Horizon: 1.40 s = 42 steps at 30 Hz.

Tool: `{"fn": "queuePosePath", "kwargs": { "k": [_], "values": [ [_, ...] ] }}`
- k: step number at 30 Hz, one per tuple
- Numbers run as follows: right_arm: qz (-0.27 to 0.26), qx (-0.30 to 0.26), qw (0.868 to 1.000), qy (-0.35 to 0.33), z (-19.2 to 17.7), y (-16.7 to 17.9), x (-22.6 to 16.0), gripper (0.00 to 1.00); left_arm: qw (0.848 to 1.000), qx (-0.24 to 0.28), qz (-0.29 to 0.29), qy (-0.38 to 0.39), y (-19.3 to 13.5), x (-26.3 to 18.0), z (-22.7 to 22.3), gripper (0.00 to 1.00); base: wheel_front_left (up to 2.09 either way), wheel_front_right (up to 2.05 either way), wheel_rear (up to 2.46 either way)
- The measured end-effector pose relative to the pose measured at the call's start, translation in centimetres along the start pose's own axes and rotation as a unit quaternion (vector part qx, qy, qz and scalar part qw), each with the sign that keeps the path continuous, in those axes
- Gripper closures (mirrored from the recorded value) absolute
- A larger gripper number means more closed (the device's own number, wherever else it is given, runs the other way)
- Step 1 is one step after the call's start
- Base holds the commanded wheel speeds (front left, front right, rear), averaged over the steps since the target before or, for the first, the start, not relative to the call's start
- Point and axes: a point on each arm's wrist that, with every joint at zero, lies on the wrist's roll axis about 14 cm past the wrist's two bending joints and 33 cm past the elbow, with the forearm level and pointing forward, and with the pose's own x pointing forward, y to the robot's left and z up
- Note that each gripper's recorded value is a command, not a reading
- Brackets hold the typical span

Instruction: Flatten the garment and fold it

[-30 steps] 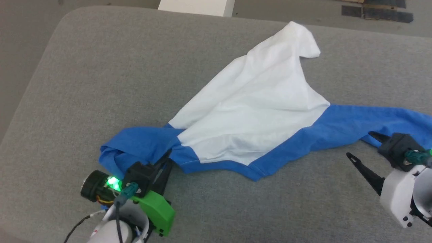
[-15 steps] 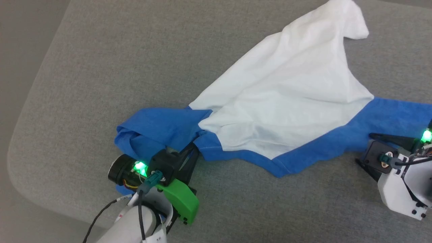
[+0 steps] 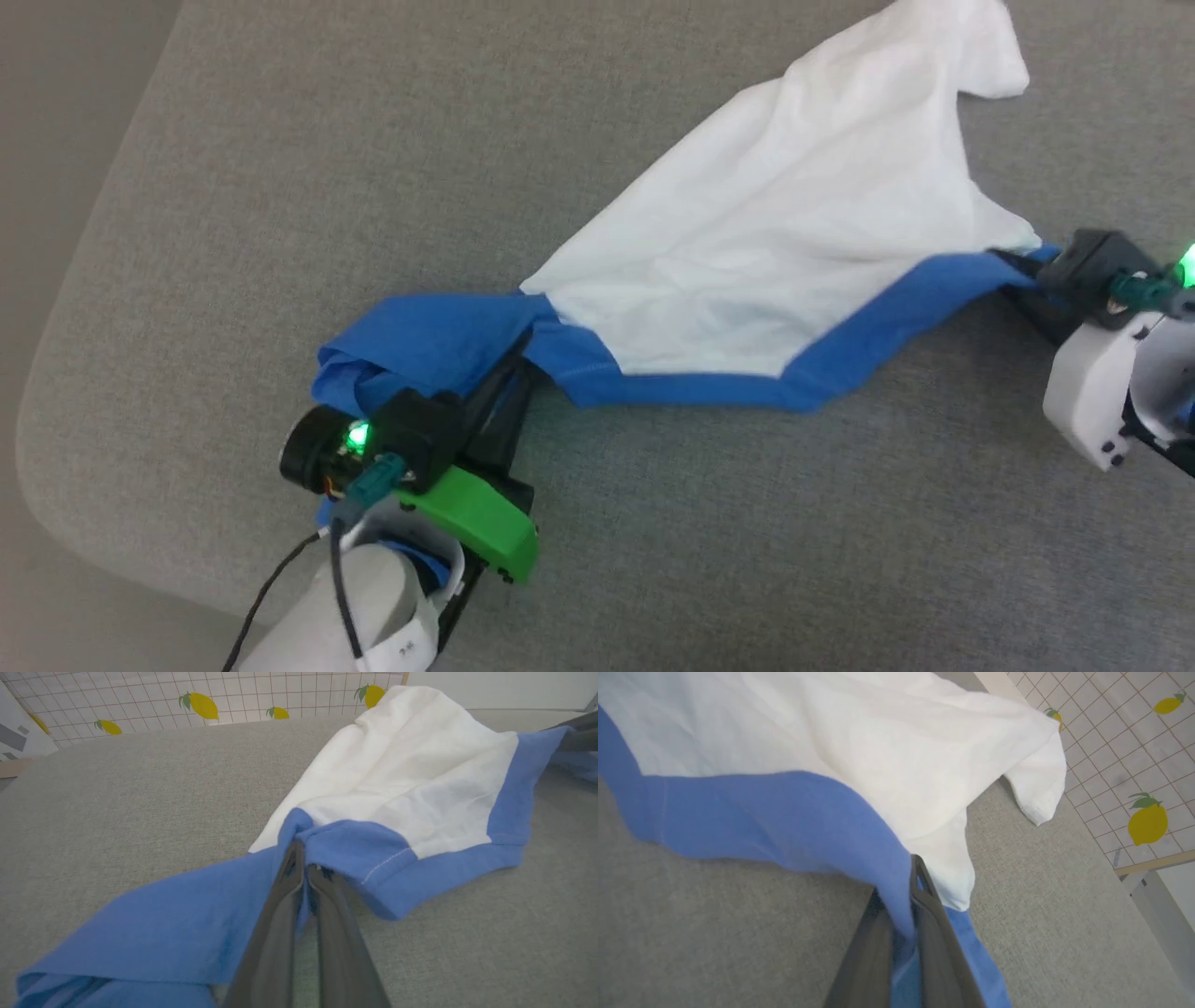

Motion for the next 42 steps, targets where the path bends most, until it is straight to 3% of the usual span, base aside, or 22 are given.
{"fn": "queuePosePath", "kwargs": {
  "k": [7,16,26,29,35,42],
  "values": [
    [-0.108,0.026,0.988,-0.107,5.9,-3.9,-4.8,1.0,0.991,0.0,-0.003,-0.135,-0.3,-0.1,8.5,1.0,0.0,0.0,0.0],
    [-0.246,-0.035,0.94,-0.234,16.1,-6.4,-16.2,1.0,0.959,0.039,-0.043,-0.276,-2.3,-2.2,20.9,1.0,0.0,0.0,0.0],
    [-0.336,-0.119,0.892,-0.278,23.2,-5.8,-27.5,1.0,0.923,0.09,-0.115,-0.356,-6.9,-5.2,30.9,1.0,0.0,0.0,0.0],
    [-0.354,-0.131,0.883,-0.28,24.2,-5.6,-29.9,1.0,0.917,0.097,-0.136,-0.363,-8.6,-5.8,32.7,1.0,0.0,0.0,0.0],
    [-0.372,-0.129,0.882,-0.26,24.2,-6.1,-32.3,1.0,0.915,0.108,-0.163,-0.354,-11.0,-5.4,34.9,1.0,0.0,0.0,0.0],
    [-0.37,-0.116,0.896,-0.215,23.0,-9.5,-30.1,1.0,0.929,0.113,-0.162,-0.313,-11.7,-0.4,36.1,1.0,0.0,0.0,0.0]
  ]
}}
